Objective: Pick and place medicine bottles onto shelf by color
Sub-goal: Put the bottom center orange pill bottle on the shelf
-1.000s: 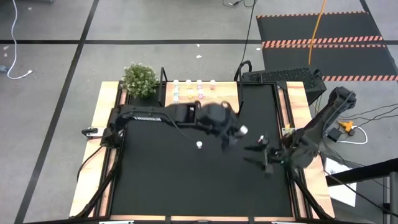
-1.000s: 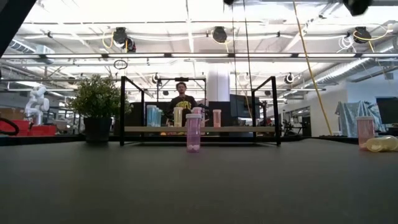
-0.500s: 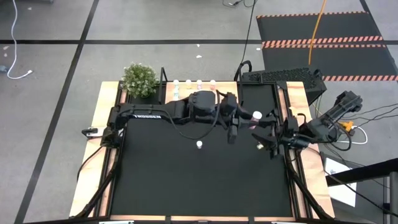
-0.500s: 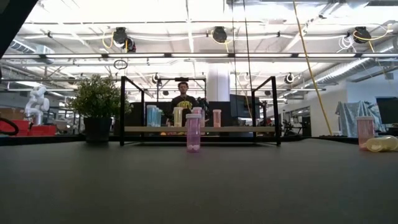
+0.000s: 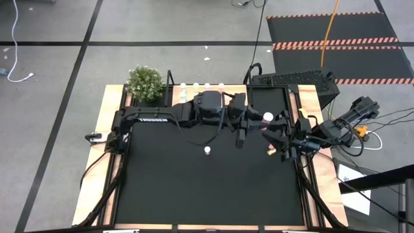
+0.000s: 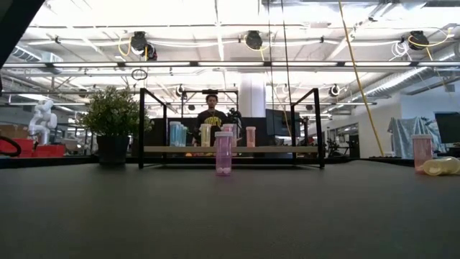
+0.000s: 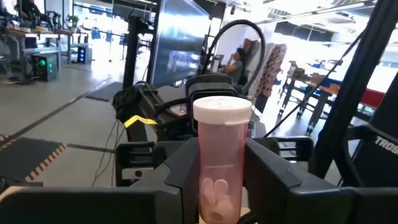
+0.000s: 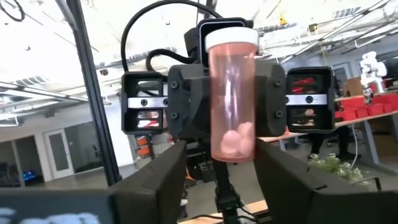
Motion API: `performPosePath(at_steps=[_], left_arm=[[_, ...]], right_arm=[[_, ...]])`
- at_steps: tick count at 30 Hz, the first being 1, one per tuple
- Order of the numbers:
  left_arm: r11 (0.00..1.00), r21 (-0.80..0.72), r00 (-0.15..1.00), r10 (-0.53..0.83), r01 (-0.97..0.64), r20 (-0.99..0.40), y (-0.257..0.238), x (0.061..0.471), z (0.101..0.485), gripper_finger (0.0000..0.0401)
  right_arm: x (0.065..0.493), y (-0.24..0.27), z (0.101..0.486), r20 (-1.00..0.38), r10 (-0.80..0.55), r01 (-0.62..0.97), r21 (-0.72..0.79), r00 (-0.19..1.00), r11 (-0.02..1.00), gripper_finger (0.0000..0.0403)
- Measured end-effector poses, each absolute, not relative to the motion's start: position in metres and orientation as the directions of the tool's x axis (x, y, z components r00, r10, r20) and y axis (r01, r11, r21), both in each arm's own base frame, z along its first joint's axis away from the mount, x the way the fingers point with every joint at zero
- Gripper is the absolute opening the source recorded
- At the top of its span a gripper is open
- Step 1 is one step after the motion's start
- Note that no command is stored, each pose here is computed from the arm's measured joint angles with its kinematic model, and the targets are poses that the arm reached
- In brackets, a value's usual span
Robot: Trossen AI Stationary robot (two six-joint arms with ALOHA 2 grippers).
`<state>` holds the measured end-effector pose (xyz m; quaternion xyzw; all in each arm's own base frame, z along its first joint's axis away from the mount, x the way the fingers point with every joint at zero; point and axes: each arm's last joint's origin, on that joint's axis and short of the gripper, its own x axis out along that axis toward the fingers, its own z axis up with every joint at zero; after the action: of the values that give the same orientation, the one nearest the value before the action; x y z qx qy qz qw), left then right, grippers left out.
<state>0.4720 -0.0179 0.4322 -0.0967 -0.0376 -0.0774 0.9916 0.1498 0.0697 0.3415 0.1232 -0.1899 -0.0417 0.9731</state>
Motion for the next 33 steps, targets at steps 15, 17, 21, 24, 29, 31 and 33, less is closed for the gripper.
performPosePath(at_steps=[15,17,21,24,29,31,33], left_arm=[[0.969,-0.179,0.985,-0.164,0.172,0.062,-0.026,0.472,0.430,0.0113],[0.967,-0.188,0.985,-0.164,0.172,0.061,-0.026,0.472,0.429,0.0113],[0.966,-0.212,0.989,-0.144,0.149,0.037,-0.026,0.472,0.427,0.0113],[0.964,-0.238,0.991,-0.130,0.121,-0.024,-0.024,0.472,0.421,0.0114],[0.965,-0.258,0.979,-0.100,0.052,-0.176,-0.011,0.463,0.416,0.0151],[0.973,-0.228,0.972,-0.091,0.041,-0.214,-0.007,0.457,0.417,0.0179],[0.976,-0.214,0.966,-0.085,0.032,-0.242,-0.004,0.456,0.415,0.0209]], right_arm=[[0.151,0.071,0.340,0.352,-0.099,-0.007,0.287,0.931,0.958,0.0099],[0.151,0.070,0.340,0.350,-0.099,-0.009,0.294,0.931,0.956,0.0094],[0.151,0.071,0.338,0.337,-0.098,-0.003,0.286,0.937,0.958,0.0093],[0.153,0.071,0.333,0.284,-0.113,0.041,0.248,0.952,0.968,0.0095],[0.156,0.070,0.318,0.143,-0.205,0.180,0.172,0.968,0.968,0.0095],[0.157,0.070,0.314,0.102,-0.208,0.193,0.145,0.973,0.971,0.0095],[0.157,0.070,0.310,0.073,-0.210,0.200,0.126,0.975,0.972,0.0095]])
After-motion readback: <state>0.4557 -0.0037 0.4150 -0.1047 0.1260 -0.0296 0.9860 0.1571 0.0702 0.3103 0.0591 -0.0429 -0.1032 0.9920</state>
